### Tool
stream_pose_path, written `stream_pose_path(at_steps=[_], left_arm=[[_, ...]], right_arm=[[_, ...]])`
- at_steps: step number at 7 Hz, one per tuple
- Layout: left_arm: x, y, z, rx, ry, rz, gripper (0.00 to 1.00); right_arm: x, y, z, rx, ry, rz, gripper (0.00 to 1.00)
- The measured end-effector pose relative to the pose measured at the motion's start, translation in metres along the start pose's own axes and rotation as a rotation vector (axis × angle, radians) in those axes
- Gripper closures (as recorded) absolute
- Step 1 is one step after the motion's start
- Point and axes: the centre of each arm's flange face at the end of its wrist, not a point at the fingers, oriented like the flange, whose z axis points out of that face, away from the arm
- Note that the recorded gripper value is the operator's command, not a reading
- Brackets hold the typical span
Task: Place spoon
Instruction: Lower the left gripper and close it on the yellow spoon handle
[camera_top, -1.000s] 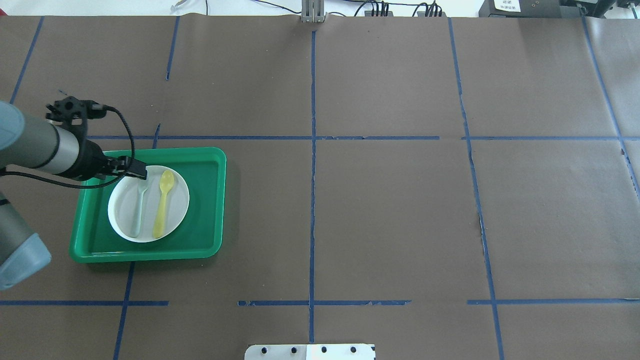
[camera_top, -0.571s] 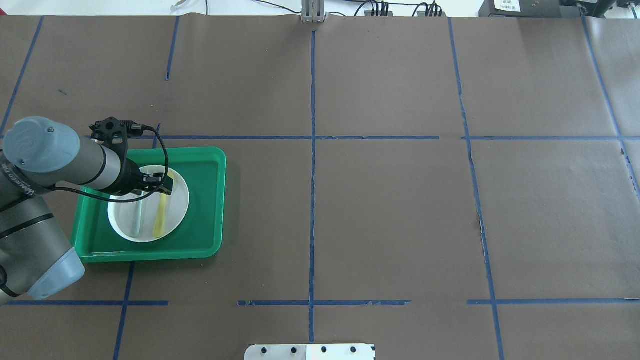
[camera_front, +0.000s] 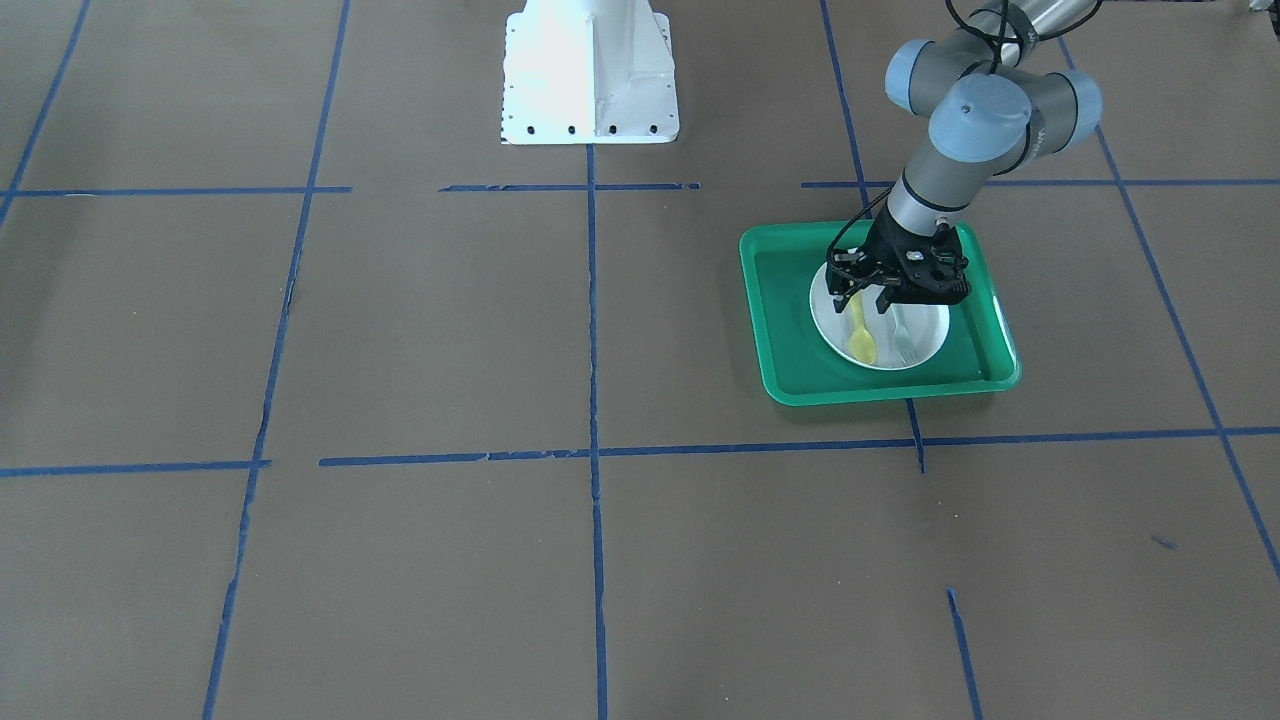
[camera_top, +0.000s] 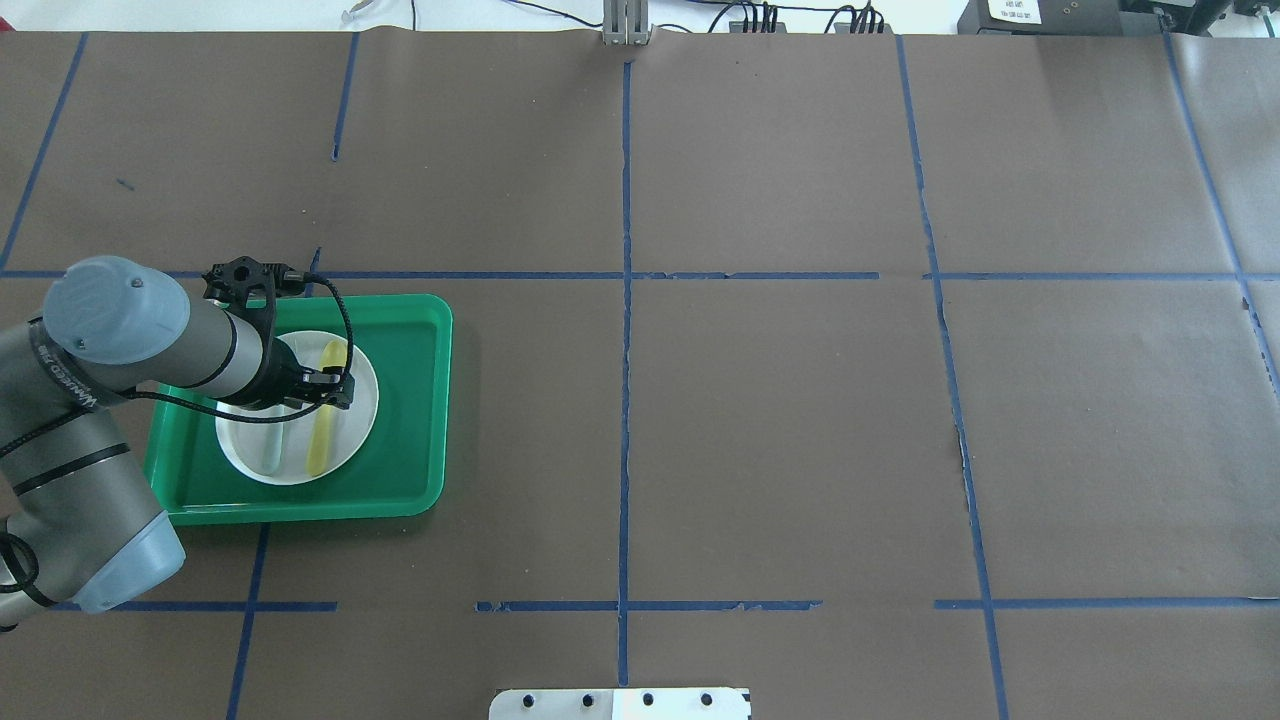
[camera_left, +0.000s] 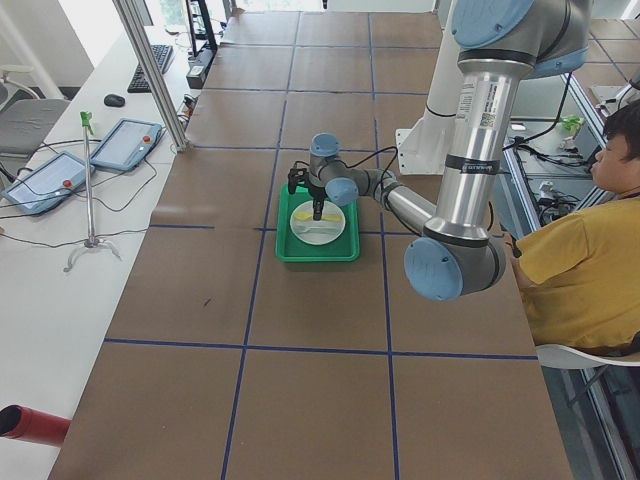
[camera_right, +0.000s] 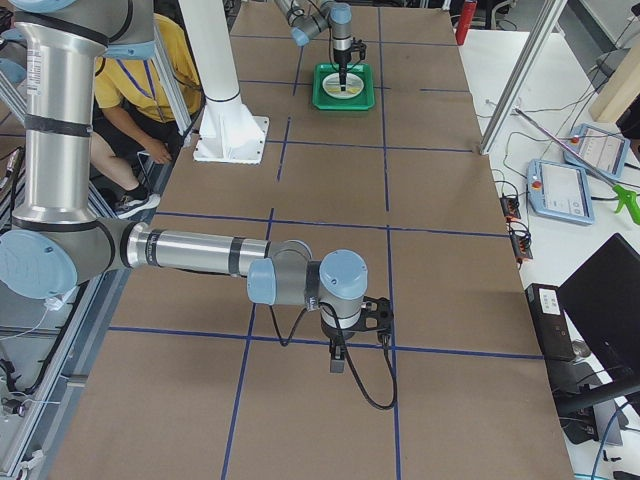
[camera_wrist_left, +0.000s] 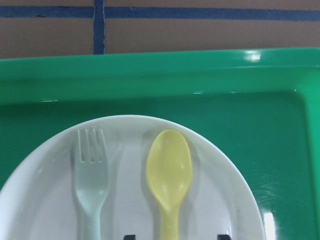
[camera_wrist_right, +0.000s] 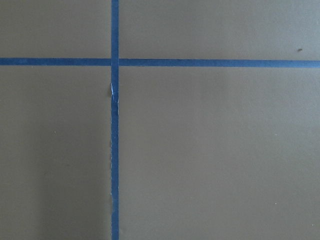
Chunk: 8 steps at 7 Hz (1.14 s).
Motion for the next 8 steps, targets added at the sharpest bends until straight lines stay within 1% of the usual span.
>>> stream_pose_path(at_steps=[4, 5, 6, 7, 8], left_arm=[[-0.002, 0.003, 0.011, -0.015, -0.012, -0.002, 0.41], [-0.002, 0.002, 0.012, -0.017, -0.014, -0.003, 0.59], [-0.001, 0.002, 0.013, -0.017, -0.014, -0.003, 0.81], [0.001, 0.001, 0.013, -0.017, -0.013, -0.002, 1.00], [0.002, 0.001, 0.012, -0.017, -0.010, -0.001, 1.00]], right_arm=[[0.000, 0.000, 0.000, 0.000, 0.000, 0.000, 0.00], [0.000, 0.000, 0.000, 0.000, 0.000, 0.000, 0.00], [0.000, 0.000, 0.000, 0.000, 0.000, 0.000, 0.00], [0.000, 0.000, 0.000, 0.000, 0.000, 0.000, 0.00], [0.000, 0.000, 0.000, 0.000, 0.000, 0.000, 0.00]])
